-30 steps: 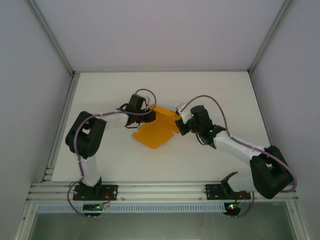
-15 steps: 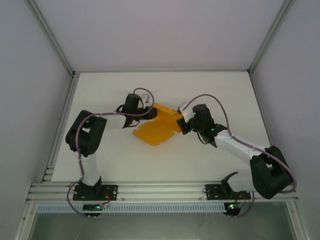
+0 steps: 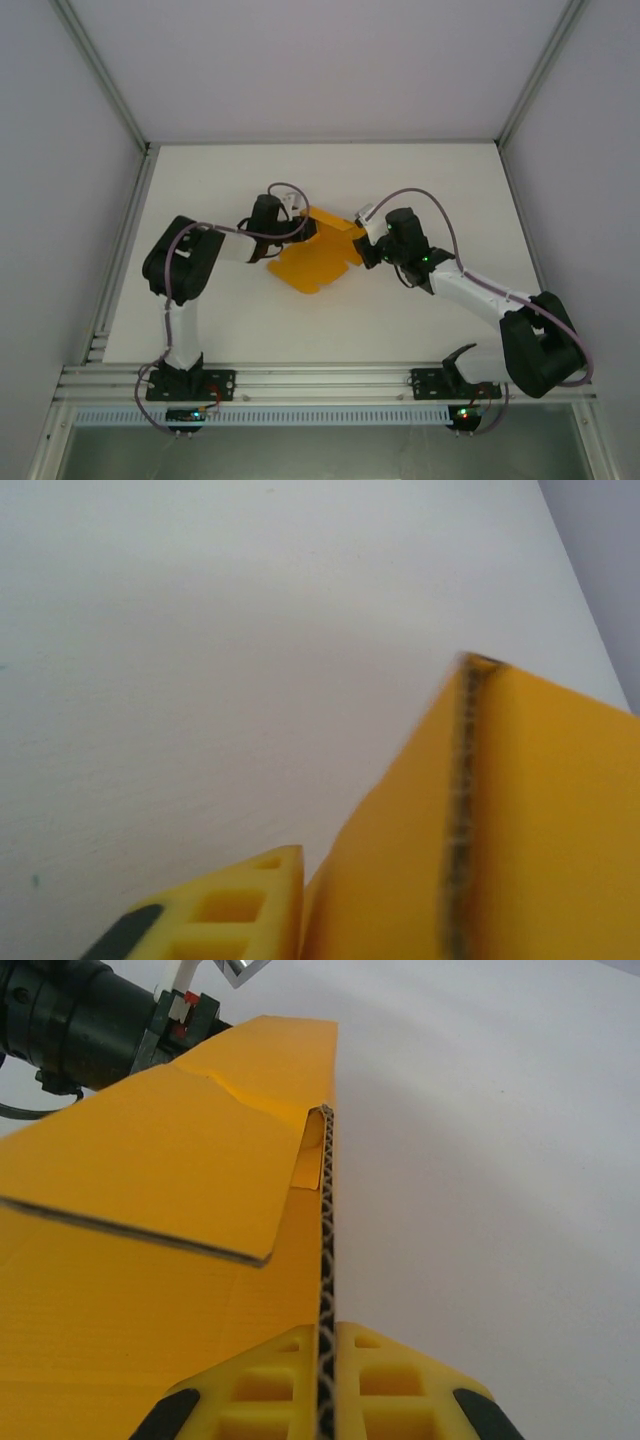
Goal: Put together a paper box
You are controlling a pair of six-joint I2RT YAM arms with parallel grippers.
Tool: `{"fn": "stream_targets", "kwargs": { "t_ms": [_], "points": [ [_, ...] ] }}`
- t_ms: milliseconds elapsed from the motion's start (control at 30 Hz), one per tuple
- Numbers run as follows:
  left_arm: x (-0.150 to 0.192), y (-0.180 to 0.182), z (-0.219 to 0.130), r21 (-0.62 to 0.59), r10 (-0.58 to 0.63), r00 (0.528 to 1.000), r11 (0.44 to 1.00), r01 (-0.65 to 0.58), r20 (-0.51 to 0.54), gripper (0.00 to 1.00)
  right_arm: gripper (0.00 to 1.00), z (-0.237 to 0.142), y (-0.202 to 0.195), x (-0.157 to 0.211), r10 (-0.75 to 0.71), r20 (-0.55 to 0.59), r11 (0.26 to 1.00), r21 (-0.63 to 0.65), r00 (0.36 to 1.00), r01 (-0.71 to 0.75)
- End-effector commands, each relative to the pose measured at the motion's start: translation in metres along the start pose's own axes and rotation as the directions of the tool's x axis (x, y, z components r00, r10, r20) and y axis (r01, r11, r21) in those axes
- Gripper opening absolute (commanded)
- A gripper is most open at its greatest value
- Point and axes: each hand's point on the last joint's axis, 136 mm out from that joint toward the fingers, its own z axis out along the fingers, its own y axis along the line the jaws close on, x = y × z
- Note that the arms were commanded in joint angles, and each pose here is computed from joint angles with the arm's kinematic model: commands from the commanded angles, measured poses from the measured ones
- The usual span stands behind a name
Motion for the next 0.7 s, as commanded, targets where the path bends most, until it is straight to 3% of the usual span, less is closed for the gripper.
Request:
{"fn": "stream_targets", "kwargs": {
  "t_ms": [0, 67, 167, 367, 433, 533, 633, 667],
  "points": [
    [-0.02, 0.023, -0.002, -0.147, -0.04, 0.995, 0.988, 0.053, 0.09, 0.09, 0.0, 0.001, 0.006, 0.035, 0.034, -0.133, 0.999, -0.023, 0.99, -0.038],
    [-0.019, 0.039, -0.007, -0.297, -0.027, 0.995, 0.953, 0.054, 0.095, 0.0, 0.0, 0.001, 0.003, 0.034, 0.032, -0.128, 0.999, -0.007, 0.991, -0.034],
    [-0.012, 0.063, -0.019, -0.532, 0.02, 0.999, 0.847, 0.006, 0.045, 0.0, 0.0, 0.001, 0.001, 0.035, 0.046, -0.135, 0.999, 0.009, 0.99, -0.045],
    [-0.003, 0.087, -0.04, -0.698, 0.007, 1.0, 0.717, 0.0, 0.008, 0.0, 0.0, 0.0, -0.001, 0.034, 0.045, -0.127, 0.999, 0.03, 0.991, -0.042],
    [-0.004, 0.082, -0.04, -0.686, 0.03, 1.0, 0.727, -0.022, 0.0, 0.0, 0.0, 0.0, 0.001, 0.033, 0.044, -0.122, 0.999, 0.018, 0.992, -0.042],
    [-0.006, 0.057, -0.029, -0.559, 0.099, 0.995, 0.824, -0.092, -0.019, 0.0, 0.0, 0.0, -0.002, 0.032, 0.05, -0.122, 0.998, 0.031, 0.991, -0.047],
    [-0.013, 0.03, -0.029, -0.463, 0.158, 0.987, 0.874, -0.145, -0.01, 0.0, 0.22, -0.004, -0.017, 0.025, 0.074, -0.105, 0.992, 0.111, 0.992, -0.063],
    [-0.015, 0.025, -0.031, -0.45, 0.163, 0.987, 0.881, -0.147, -0.004, 0.0, 0.38, -0.007, -0.021, 0.021, 0.075, -0.095, 0.989, 0.135, 0.993, -0.062]
  ]
}}
